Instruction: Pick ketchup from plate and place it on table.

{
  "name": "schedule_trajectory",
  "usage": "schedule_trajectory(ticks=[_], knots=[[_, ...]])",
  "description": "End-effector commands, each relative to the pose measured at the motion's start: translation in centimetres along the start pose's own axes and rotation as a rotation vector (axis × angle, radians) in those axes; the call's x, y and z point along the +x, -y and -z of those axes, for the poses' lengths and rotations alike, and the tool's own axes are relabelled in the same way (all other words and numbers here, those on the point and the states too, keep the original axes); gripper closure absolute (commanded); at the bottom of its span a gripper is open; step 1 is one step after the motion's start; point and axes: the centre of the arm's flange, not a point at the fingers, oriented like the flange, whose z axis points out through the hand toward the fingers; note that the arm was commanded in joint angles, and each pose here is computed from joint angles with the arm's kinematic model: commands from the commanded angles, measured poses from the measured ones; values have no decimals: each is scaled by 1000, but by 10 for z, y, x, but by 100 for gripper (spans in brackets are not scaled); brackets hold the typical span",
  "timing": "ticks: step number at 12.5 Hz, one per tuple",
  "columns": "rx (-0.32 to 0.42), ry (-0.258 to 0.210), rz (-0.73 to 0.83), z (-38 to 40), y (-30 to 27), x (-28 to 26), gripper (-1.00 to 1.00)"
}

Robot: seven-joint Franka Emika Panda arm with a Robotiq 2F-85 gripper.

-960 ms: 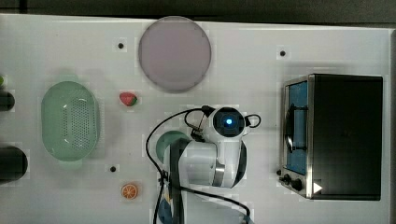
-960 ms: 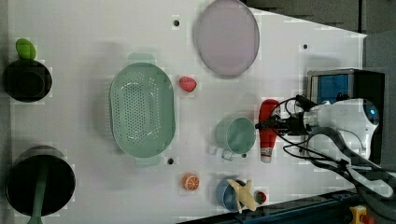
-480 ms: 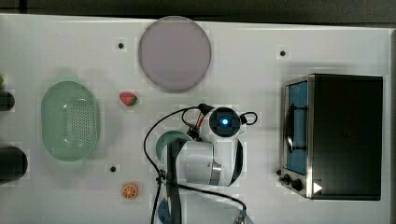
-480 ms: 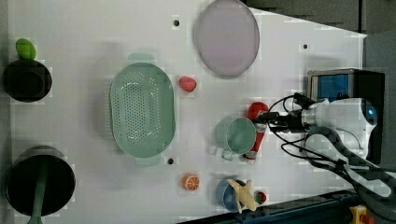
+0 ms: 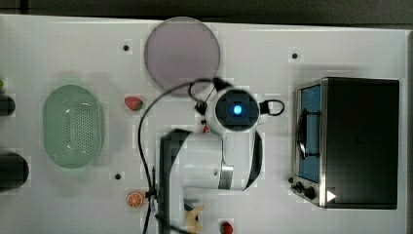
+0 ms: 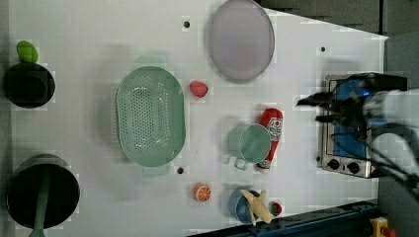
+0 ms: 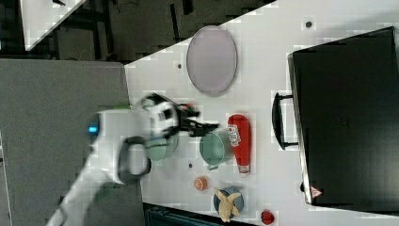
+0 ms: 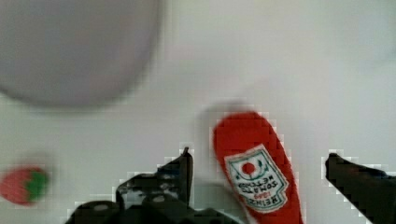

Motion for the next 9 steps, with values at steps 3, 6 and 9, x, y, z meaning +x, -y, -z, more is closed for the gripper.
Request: schedule_trajectory(ticks=[3, 6, 9], knots=[[-5, -16, -282, 171, 21, 14, -100], [-40, 28, -284, 223, 18, 10, -100], [-39, 26, -288, 233, 16, 11, -100]])
